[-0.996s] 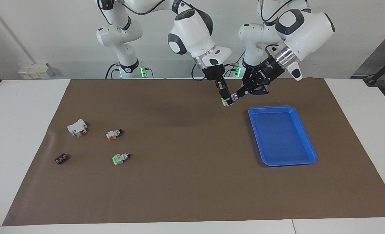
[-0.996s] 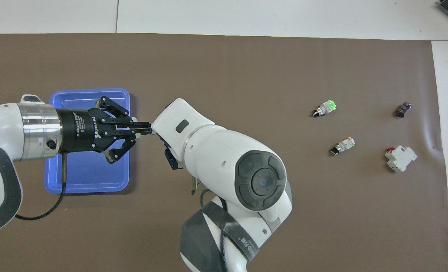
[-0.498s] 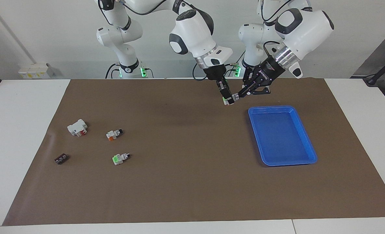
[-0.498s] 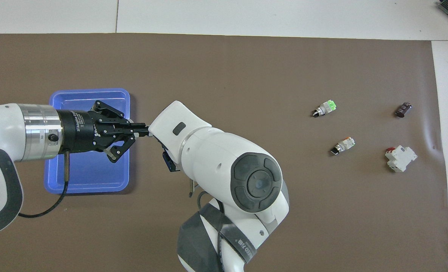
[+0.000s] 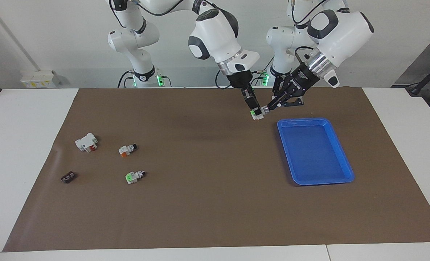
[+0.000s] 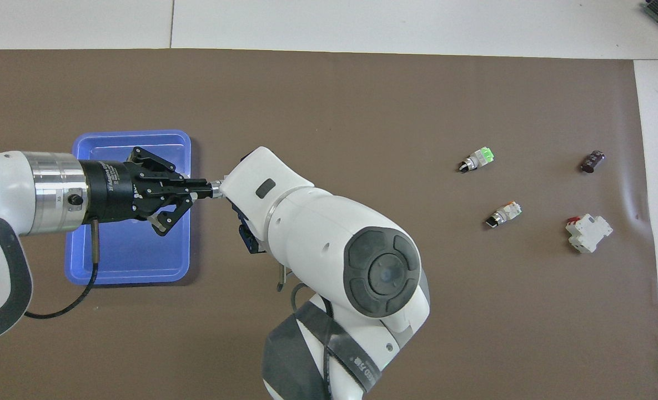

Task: Turn and place switch with both arms
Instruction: 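Grasp the switch with the left gripper while the right gripper releases, then lower the switch into the blue tray while the right gripper withdraws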

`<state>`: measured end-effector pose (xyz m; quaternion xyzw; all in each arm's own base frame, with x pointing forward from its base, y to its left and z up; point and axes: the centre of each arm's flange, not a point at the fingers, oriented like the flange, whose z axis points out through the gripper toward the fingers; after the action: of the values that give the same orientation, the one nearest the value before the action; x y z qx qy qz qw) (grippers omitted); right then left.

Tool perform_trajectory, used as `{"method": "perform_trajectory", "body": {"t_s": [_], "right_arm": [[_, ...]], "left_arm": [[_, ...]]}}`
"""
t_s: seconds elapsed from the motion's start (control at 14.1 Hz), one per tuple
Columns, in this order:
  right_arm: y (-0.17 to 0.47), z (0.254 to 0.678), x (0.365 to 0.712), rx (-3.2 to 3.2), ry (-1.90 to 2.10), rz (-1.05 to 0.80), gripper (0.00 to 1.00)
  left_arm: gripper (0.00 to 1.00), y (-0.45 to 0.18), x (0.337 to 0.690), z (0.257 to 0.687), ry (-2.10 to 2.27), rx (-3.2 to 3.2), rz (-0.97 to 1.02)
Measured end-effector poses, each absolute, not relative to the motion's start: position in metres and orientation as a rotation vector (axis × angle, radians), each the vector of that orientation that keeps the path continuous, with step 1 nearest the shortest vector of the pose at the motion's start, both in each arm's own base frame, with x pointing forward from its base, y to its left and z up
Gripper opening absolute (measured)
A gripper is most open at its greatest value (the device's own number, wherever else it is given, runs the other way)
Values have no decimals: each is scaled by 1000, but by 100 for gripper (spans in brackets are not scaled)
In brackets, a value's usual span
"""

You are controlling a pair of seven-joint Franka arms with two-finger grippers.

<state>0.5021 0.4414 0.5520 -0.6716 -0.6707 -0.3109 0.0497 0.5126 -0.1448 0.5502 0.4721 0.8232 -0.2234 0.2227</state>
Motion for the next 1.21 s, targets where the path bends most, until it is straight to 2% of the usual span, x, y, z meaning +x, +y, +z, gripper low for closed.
{"method": "perform_trajectory", "body": {"t_s": [0.28, 0.5, 0.78, 1.21], "right_arm": [[425, 571, 503, -2084, -2025, -953, 100], [385, 561, 531, -2189, -1967, -882, 100], [289, 554, 582, -2393, -1822, -772, 100], [183, 550, 621, -2658, -1527, -717, 100]], "left_arm": [[11, -132, 520, 541, 2299, 1296, -587], [11, -131, 520, 540, 2282, 1403, -486], [11, -128, 519, 537, 2129, 1691, -323], [11, -122, 515, 527, 1667, 2320, -65]]}}
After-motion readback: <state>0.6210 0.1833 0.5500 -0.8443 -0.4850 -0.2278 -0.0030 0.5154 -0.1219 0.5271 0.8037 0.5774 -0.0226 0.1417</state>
